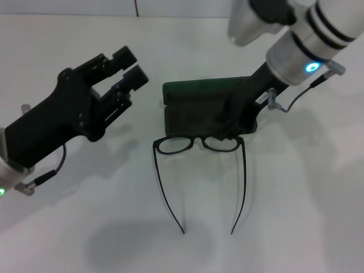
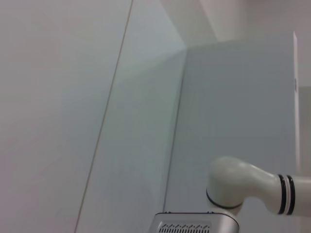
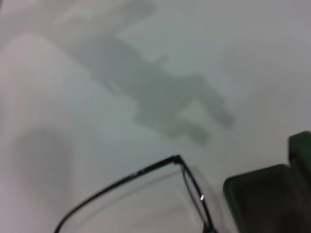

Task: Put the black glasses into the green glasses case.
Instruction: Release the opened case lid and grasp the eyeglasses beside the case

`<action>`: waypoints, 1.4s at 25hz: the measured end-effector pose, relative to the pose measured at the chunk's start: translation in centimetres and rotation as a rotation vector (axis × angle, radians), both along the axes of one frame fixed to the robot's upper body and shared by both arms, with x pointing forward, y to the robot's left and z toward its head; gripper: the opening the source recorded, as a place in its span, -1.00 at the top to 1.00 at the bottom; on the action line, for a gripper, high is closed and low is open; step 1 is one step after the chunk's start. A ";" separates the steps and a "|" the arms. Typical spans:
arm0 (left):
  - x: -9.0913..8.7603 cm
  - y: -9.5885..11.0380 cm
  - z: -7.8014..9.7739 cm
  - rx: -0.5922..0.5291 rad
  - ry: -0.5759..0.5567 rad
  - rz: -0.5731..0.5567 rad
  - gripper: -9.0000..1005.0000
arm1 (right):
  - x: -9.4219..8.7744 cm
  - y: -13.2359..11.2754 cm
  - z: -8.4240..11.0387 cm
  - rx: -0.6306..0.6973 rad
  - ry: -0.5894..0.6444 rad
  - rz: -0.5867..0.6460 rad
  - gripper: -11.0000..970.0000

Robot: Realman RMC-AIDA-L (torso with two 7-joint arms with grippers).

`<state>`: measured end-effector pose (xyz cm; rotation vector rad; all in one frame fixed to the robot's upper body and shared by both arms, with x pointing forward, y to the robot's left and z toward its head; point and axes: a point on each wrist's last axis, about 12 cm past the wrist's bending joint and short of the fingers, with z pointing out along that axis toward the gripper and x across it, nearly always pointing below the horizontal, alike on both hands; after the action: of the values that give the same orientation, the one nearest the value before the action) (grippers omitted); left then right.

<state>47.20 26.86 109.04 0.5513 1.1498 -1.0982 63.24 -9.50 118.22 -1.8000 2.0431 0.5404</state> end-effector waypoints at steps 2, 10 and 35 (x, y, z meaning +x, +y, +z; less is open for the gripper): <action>-0.5 0.4 -0.3 0.002 0.009 0.011 0.26 | 0.0 0.8 0.0 -0.042 -0.024 0.031 0.51; -3.3 2.9 -1.6 0.060 0.044 0.057 0.28 | 0.1 4.0 0.6 -0.137 -0.109 0.087 0.03; -5.6 2.9 -4.0 0.090 0.070 0.140 0.37 | -1.2 5.6 -1.7 -0.140 -0.067 0.139 0.10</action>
<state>41.56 29.78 105.02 0.4978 1.2846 -0.9554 62.00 -3.91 116.55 -2.0240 1.9648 0.3768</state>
